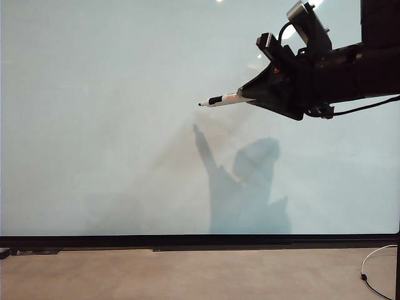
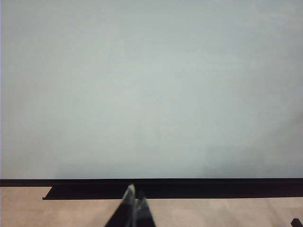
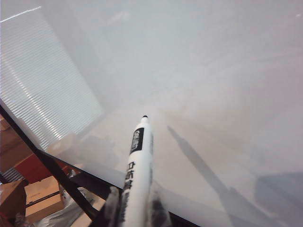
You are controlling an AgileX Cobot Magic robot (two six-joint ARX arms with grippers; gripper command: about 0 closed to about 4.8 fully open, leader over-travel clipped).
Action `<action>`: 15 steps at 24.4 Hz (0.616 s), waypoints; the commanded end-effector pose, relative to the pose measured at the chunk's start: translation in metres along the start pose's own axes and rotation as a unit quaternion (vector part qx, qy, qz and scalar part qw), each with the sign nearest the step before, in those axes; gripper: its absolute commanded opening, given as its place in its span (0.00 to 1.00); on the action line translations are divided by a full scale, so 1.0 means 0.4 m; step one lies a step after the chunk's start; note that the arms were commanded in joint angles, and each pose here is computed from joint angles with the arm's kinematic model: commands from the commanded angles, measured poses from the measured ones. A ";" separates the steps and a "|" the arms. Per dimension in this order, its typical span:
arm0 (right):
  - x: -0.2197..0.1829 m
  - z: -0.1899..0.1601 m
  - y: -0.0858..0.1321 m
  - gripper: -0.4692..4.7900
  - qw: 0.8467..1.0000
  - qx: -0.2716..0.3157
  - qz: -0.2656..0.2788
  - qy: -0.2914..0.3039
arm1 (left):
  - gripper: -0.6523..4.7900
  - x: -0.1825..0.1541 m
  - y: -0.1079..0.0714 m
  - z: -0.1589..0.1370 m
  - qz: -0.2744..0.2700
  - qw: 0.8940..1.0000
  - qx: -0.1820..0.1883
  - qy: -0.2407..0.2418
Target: Pick up the pen on the shelf to the right of the whiteboard and draw a check mark.
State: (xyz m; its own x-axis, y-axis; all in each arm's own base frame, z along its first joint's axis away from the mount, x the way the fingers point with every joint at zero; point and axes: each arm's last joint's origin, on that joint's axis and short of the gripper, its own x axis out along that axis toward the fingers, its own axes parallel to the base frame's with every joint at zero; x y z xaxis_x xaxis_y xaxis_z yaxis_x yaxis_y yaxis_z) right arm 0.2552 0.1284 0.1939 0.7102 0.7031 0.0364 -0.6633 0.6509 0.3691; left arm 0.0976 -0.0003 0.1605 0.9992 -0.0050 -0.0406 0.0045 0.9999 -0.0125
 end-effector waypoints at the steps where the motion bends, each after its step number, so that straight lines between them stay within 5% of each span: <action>1: 0.004 0.001 -0.001 0.08 1.000 -0.011 -0.005 -0.008 | 0.11 -0.001 0.000 0.006 0.000 1.000 0.002 -0.008; 15: 0.004 -0.001 -0.011 0.08 0.998 -0.040 -0.041 -0.017 | 0.11 0.000 0.000 0.005 0.000 1.000 0.002 -0.007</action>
State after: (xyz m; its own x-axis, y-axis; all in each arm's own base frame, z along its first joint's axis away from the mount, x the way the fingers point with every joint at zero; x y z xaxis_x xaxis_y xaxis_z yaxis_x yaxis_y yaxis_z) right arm 0.2589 0.1267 0.1883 0.7659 0.6427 0.0167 -0.6144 0.7241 0.3133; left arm 0.0976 -0.0003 0.1605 0.9992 -0.0050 -0.0406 0.0045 0.9999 -0.0121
